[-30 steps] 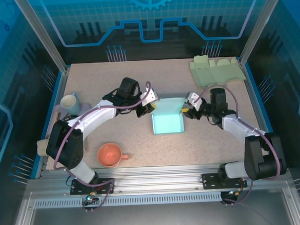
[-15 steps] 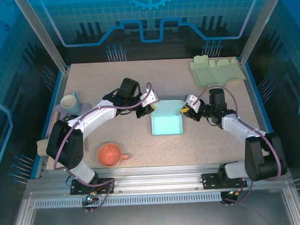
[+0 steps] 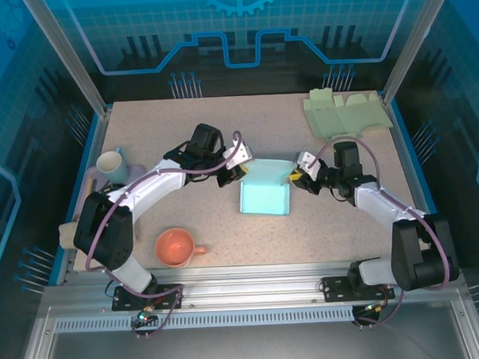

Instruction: Fold the paper box

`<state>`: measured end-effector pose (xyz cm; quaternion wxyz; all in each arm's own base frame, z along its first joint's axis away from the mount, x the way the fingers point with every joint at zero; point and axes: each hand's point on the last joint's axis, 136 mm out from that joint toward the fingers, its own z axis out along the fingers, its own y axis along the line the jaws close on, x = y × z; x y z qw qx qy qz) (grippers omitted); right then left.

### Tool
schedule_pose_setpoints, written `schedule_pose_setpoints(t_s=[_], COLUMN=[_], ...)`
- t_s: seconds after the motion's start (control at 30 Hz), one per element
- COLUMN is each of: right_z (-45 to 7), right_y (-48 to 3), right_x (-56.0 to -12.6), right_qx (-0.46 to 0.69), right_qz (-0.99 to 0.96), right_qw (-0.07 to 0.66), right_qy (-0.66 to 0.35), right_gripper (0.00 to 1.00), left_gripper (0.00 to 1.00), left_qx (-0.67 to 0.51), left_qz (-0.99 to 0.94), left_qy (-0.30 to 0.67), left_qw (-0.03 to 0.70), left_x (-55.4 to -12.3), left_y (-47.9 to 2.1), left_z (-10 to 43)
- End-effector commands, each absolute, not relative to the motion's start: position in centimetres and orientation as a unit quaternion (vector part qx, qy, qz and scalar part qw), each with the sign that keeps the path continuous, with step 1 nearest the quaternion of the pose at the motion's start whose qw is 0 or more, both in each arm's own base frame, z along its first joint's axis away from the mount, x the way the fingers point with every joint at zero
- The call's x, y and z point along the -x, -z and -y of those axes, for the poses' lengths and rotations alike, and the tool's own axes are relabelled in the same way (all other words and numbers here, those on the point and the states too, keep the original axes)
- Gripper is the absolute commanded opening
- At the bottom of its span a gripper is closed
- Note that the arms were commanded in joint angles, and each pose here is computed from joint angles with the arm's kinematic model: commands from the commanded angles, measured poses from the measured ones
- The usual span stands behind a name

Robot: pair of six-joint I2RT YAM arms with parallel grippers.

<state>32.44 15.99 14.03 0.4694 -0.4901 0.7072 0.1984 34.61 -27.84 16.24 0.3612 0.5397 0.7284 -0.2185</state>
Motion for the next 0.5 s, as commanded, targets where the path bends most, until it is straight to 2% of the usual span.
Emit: schedule_pose_setpoints(t_s=[0.0, 0.1, 0.27, 0.33, 0.47], right_z=[-18.5, -19.0, -19.3, -19.3, -19.3], right_y=[-17.7, -18.6, -18.7, -18.5, -18.3], right_x=[-31.2, -30.4, -29.7, -29.7, -29.6], right_qx=[0.522, 0.529, 0.540, 0.542, 0.543], right_qz=[-0.640, -0.627, -0.615, -0.616, -0.618], right_qw=[0.511, 0.512, 0.509, 0.506, 0.501], right_qy=[-0.237, -0.255, -0.266, -0.266, -0.268], right_gripper=[0.20, 0.27, 0.32, 0.29, 0.15], left_gripper=[0.00, 0.00, 0.00, 0.00, 0.00], left_qx=[-0.567, -0.571, -0.576, -0.578, -0.577], left_qz=[-0.675, -0.673, -0.669, -0.668, -0.670], left_qy=[0.287, 0.290, 0.295, 0.294, 0.291], left_qw=[0.373, 0.369, 0.365, 0.364, 0.366], left_x=[-32.0, -31.7, -31.3, -31.2, -31.4], left_y=[-18.8, -18.8, -19.0, -19.0, -19.0], left_z=[30.2, 30.3, 30.4, 30.5, 30.5])
